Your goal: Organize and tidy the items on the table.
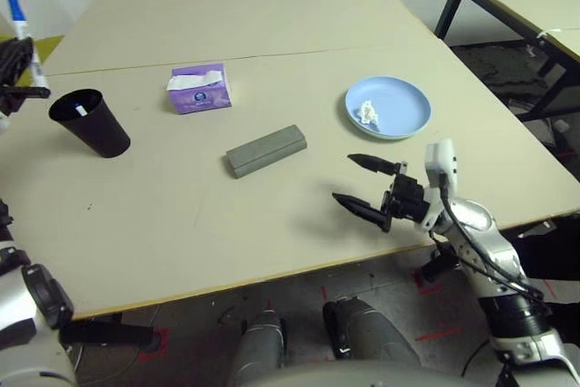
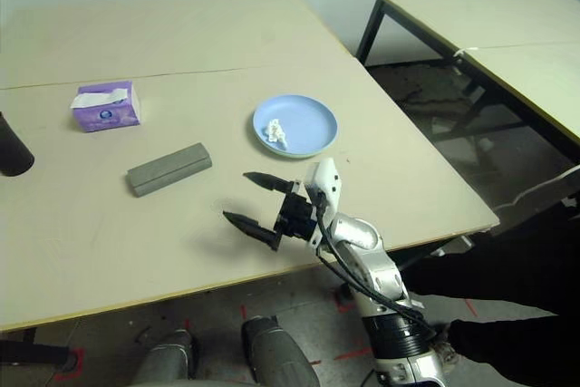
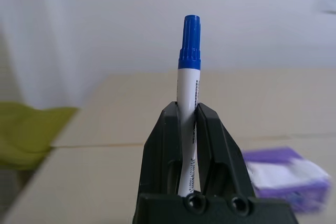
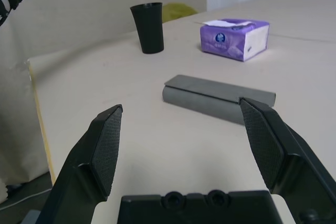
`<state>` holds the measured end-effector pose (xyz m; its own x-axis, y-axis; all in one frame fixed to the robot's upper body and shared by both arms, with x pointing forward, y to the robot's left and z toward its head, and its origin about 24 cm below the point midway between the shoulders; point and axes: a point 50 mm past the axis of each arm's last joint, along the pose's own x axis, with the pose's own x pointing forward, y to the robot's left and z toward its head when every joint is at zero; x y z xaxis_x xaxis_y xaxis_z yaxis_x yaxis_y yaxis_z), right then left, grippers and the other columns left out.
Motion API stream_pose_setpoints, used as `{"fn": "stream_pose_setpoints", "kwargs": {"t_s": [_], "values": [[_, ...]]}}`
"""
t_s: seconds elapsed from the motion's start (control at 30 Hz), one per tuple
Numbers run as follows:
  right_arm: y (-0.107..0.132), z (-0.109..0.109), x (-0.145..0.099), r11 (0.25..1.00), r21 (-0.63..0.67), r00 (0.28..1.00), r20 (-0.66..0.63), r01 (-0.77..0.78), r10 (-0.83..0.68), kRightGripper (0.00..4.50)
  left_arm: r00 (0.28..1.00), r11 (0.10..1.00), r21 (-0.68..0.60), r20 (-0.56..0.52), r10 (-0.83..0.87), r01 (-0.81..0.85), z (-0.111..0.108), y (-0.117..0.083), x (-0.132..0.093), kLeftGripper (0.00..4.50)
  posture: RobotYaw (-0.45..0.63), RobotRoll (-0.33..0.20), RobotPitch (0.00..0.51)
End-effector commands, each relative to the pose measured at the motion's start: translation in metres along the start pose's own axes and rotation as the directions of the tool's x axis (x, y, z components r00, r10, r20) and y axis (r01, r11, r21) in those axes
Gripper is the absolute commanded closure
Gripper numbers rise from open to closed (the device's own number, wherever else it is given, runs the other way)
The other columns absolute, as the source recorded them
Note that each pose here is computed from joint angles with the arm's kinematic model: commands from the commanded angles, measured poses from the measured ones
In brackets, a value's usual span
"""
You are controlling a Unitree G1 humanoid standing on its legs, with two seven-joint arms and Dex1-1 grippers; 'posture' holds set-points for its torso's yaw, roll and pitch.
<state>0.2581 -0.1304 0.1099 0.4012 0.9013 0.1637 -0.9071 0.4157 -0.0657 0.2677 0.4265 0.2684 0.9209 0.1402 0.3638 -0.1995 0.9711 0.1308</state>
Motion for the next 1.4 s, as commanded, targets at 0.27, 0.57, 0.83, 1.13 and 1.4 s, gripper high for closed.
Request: {"fn": "stream_pose_setpoints", "kwargs": {"t_s": [0.27, 0.57, 0.83, 1.13, 1.4], "values": [[0.000, -0.002, -0.009, 1.000, 0.000, 0.999, -0.031, 0.016, -0.016, 0.00, 1.000, 0.999, 0.047, -0.024, 0.007, -0.006, -0.018, -0.009, 0.013, 4.23, -0.12, 0.000, 0.115], [0.004, 0.001, -0.015, 1.000, 0.001, 0.999, -0.043, 0.017, -0.017, 0.00, 0.998, 0.998, 0.044, -0.057, 0.037, -0.035, -0.038, -0.010, 0.009, 4.23, -0.13, 0.000, 0.125], [0.006, -0.001, -0.021, 1.000, 0.008, 0.998, -0.061, 0.015, -0.015, 0.00, 0.995, 0.999, 0.038, -0.091, 0.028, -0.025, -0.056, -0.016, 0.005, 4.23, -0.13, 0.000, 0.138], [0.009, 0.000, -0.020, 1.000, 0.016, 0.998, -0.069, 0.001, 0.000, 0.00, 0.992, 0.998, 0.056, -0.124, -0.011, 0.018, -0.069, -0.027, 0.003, 4.23, -0.14, 0.000, 0.139], [0.009, 0.000, -0.020, 1.000, 0.023, 0.998, -0.070, 0.001, 0.001, 0.00, 0.971, 0.991, 0.120, -0.236, -0.035, 0.065, -0.084, -0.030, -0.003, 4.23, -0.14, 0.000, 0.142]]}}
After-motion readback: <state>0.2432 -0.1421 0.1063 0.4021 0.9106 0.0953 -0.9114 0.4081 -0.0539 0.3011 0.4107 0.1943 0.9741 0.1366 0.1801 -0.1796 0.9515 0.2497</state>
